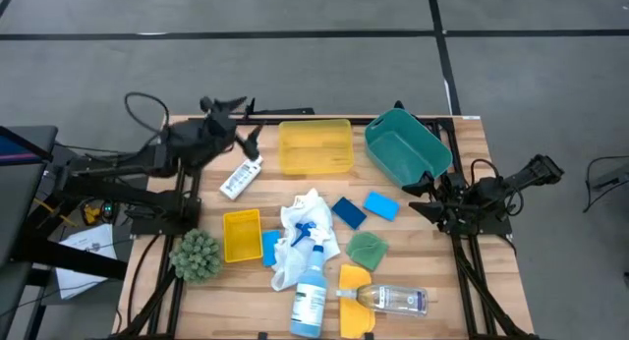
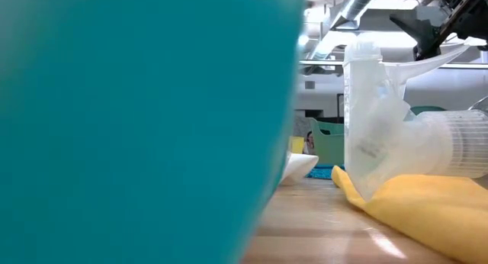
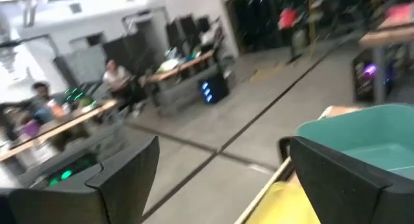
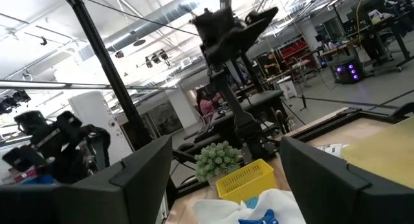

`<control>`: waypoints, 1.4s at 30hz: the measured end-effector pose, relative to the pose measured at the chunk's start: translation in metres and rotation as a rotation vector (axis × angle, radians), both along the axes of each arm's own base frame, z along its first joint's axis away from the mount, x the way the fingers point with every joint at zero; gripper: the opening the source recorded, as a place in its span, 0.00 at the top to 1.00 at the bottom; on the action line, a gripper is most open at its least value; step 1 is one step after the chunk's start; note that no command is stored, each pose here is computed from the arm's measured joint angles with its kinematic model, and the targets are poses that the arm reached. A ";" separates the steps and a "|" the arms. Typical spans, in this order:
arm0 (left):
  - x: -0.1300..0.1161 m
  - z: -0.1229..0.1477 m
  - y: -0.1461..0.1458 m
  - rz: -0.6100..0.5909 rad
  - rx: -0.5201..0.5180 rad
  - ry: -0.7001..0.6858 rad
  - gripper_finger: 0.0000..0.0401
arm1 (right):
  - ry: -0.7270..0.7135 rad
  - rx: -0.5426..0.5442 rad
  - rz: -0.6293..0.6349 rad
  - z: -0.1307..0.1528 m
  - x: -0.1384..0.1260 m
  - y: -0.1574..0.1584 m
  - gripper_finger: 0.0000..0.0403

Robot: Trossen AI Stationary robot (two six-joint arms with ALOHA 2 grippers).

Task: Pick & Place Kitchen Items
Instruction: Put the white cleaning bottle into the top yellow bin

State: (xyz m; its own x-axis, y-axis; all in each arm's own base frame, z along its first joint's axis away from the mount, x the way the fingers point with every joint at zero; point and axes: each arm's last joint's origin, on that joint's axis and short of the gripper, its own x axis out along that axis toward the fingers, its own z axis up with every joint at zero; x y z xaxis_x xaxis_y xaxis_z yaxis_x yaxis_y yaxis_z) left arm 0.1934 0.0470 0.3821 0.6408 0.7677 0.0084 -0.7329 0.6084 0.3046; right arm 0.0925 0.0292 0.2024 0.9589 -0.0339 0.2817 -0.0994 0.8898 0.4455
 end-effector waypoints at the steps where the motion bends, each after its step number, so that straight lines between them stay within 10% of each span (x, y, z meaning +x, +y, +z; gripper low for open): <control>1: 0.002 0.005 0.005 0.023 -0.010 0.015 0.15 | 0.000 0.000 0.000 0.000 0.000 0.000 0.31; 17: 0.016 0.040 0.103 0.268 -0.186 0.141 0.15 | -0.001 0.001 0.000 0.000 0.000 0.000 0.31; 28: 0.028 -0.036 0.168 0.352 -0.595 0.459 0.15 | 0.000 0.001 0.000 0.000 0.000 0.000 0.31; 42: 0.041 -0.123 0.180 0.346 -0.882 0.738 0.15 | 0.010 0.006 0.003 -0.001 0.000 0.000 0.31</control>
